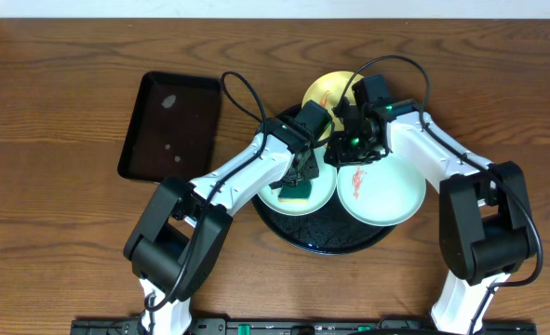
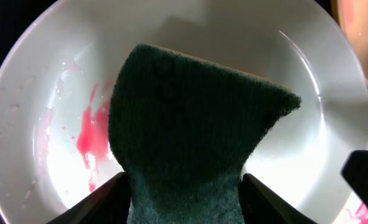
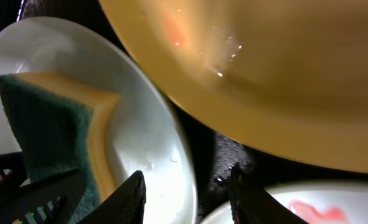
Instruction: Clean dirty plates on tray and stack at the side
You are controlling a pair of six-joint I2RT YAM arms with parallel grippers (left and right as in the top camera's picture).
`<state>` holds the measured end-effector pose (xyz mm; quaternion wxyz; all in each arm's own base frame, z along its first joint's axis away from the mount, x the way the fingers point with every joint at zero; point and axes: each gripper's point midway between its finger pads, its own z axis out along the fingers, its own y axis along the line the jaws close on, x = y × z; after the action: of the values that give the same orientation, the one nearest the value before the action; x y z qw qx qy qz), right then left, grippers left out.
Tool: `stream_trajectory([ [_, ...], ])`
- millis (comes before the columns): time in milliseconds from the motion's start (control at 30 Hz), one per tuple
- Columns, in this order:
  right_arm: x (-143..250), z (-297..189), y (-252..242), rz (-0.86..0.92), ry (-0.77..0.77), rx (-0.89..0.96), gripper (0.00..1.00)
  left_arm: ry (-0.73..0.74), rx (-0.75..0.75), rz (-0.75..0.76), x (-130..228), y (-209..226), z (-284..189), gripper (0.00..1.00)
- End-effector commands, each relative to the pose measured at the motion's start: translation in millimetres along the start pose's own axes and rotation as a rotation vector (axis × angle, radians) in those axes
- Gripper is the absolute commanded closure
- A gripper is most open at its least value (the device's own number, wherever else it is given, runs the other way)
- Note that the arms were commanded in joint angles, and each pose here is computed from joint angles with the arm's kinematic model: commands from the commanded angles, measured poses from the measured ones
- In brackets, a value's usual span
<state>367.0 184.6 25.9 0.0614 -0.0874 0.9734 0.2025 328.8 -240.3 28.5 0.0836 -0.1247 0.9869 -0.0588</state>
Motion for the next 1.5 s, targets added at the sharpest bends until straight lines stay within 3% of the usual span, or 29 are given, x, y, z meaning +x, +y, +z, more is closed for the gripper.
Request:
stream_trajectory([
  [0, 5, 7, 5, -0.025, 0.015, -0.002, 0.59, -0.011, 0.005, 0.011, -2, -2, -4, 0.43],
  [200, 4, 7, 1, -0.028, 0.012, 0.025, 0.59, -0.010, 0.005, 0.012, -2, -2, -4, 0.43],
  [333, 4, 7, -4, -0.028, 0.008, 0.055, 0.68, -0.010, 0.005, 0.012, -2, -2, -4, 0.43],
  [667, 10, 18, -8, -0.028, 0.040, 0.080, 0.70, -0.010, 0.005, 0.012, -2, -2, -4, 0.43],
  [767, 12, 23, -9, -0.026, 0.051, 0.082, 0.76, -0.010, 0.005, 0.012, -2, -2, -4, 0.43],
  [900, 13, 24, -10, -0.015, 0.055, 0.083, 0.91, -0.010, 0.005, 0.012, -2, -2, -4, 0.44],
  [967, 12, 24, -10, -0.013, 0.053, 0.082, 0.96, -0.010, 0.005, 0.012, -2, -2, -4, 0.48],
  [1067, 13, 24, -10, -0.013, 0.054, 0.082, 0.96, -0.010, 0.006, 0.011, -2, -2, -4, 0.53],
  [1367, 13, 24, -10, -0.013, 0.054, 0.083, 0.95, 0.038, 0.061, 0.013, 6, -13, -4, 0.54],
  [1467, 13, 24, -10, -0.013, 0.055, 0.083, 0.94, 0.038, 0.061, 0.013, 6, -13, -4, 0.58],
])
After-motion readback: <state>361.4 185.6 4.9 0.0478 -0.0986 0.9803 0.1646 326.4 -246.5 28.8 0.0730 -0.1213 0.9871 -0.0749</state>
